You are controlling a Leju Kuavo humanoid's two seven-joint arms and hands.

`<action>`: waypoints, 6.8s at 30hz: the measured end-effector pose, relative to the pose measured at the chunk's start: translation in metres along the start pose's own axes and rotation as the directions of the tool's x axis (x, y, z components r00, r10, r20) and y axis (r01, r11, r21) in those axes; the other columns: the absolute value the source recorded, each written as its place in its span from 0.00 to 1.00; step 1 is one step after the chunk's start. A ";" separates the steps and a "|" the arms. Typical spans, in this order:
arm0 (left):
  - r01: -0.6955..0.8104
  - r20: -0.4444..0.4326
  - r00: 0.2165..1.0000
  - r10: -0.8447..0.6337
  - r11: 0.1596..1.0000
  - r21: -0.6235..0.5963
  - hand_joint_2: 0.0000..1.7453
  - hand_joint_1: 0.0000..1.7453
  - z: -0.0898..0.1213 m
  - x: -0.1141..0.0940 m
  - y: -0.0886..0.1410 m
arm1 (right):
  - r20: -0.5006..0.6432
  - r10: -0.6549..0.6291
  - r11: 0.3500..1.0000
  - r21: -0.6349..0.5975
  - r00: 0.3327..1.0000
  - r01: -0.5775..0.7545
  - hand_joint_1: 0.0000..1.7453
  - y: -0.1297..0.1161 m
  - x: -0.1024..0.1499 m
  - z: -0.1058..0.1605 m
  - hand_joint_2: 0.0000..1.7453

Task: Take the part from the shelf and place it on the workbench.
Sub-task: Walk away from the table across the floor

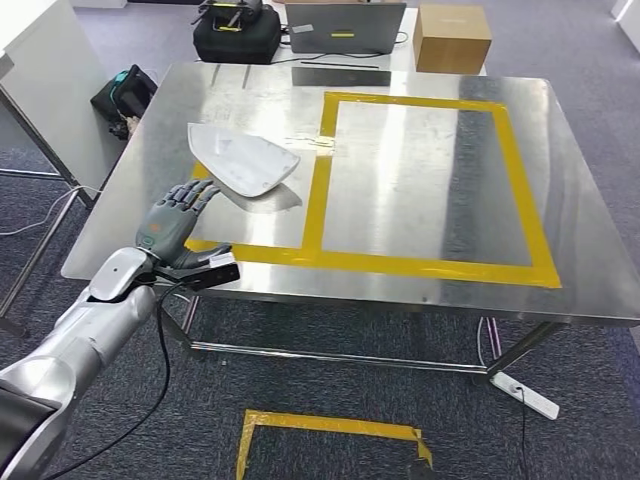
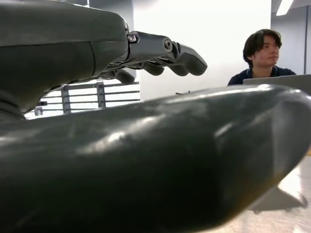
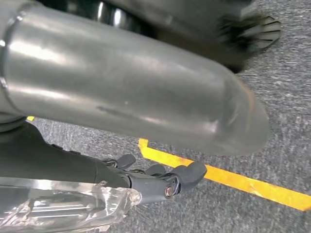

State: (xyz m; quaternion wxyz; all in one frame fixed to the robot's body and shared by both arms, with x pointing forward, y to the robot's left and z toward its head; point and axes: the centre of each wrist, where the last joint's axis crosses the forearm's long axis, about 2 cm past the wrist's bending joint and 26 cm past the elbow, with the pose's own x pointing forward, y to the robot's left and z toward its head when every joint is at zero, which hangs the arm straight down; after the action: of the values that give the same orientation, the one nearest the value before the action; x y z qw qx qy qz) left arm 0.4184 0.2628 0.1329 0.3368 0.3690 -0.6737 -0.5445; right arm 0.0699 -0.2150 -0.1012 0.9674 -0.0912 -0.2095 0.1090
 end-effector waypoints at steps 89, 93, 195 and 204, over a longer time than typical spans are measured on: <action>-0.116 -0.838 0.515 -0.181 0.954 -0.278 0.00 0.00 0.279 -0.023 -0.123 | -0.070 -0.067 0.998 -0.020 0.995 0.065 0.00 0.004 -0.021 0.007 0.00; -0.160 -0.869 0.471 -0.153 0.954 -0.255 0.00 0.00 0.311 -0.002 -0.132 | -0.073 -0.079 0.996 -0.034 0.994 0.077 0.00 0.005 -0.024 0.008 0.00; -0.478 -0.975 -0.148 -0.166 0.875 -0.076 0.00 0.00 0.377 0.120 -0.170 | -0.039 0.123 0.987 -0.098 0.992 -0.126 0.00 0.001 -0.037 0.011 0.00; -0.485 -0.977 -0.147 -0.157 0.872 -0.068 0.00 0.00 0.372 0.123 -0.171 | -0.043 0.127 0.986 -0.100 0.991 -0.131 0.00 -0.001 -0.036 0.010 0.00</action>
State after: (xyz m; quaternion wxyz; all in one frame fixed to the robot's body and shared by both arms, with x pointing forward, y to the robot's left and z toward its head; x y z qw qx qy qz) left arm 0.0610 0.3137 -0.0959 0.8617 0.4715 -0.0961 -0.1610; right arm 0.0337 -0.2238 -0.1059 0.9560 -0.1564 -0.1907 0.1587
